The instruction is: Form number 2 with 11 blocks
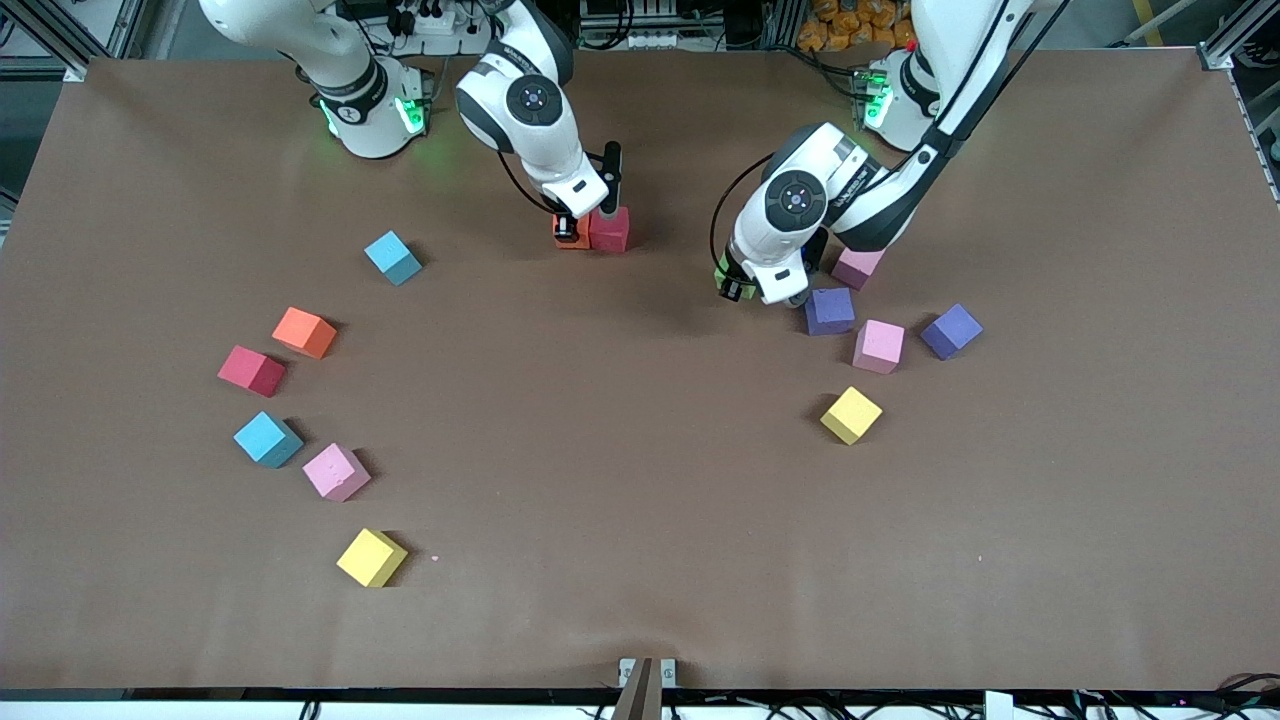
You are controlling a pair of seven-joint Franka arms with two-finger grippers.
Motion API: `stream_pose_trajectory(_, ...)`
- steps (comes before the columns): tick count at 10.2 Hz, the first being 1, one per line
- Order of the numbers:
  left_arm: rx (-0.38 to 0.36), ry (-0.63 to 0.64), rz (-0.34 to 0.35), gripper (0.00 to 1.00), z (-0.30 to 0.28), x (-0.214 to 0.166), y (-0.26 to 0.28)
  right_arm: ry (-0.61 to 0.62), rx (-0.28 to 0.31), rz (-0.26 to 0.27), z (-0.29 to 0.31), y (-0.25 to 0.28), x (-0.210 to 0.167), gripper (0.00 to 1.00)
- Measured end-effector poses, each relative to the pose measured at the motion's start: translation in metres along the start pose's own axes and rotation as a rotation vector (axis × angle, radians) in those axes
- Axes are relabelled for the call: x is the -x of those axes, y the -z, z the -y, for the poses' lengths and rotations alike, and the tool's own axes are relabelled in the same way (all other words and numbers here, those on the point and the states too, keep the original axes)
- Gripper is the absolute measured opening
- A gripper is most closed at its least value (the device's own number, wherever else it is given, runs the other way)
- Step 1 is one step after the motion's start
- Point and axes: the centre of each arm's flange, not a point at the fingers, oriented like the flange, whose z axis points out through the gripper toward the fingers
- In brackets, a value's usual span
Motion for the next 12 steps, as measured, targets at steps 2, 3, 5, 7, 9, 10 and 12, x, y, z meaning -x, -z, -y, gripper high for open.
stream_pose_trajectory(2, 0.001, 0.013, 0.0, 0.56, 0.0001, 0.001, 0.0002, 0.0, -0.001, 0.001, 0.0002, -0.001, 0.0005, 0.56)
stream_pose_trajectory(3, 0.0, 0.018, 0.0, 0.56, 0.0003, 0.0015, 0.0002, 0.0, -0.001, 0.001, 0.0002, -0.0013, 0.0006, 0.56)
stream_pose_trajectory(5, 0.0, 0.025, 0.0, 0.56, 0.0008, 0.0028, 0.0, 0.0, 0.0, 0.0, 0.0001, -0.0014, 0.0005, 0.63)
stream_pose_trajectory(7, 0.0, 0.028, 0.0, 0.56, 0.0009, 0.003, -0.0001, -0.001, 0.0, -0.001, 0.0001, -0.0015, 0.0004, 0.71)
stream_pose_trajectory(9, 0.0, 0.028, 0.0, 0.56, 0.0009, 0.0032, -0.0001, -0.001, -0.001, 0.0, 0.0001, -0.0026, 0.0005, 0.78)
stream_pose_trajectory(10, 0.0, 0.027, 0.0, 0.56, 0.0012, 0.0038, -0.0002, -0.002, -0.001, 0.0, 0.0, -0.003, 0.0006, 0.81)
stream_pose_trajectory(12, -0.001, 0.044, 0.001, 0.56, 0.0028, 0.0077, -0.0004, -0.002, 0.001, -0.002, -0.0003, -0.0025, 0.0, 0.81)
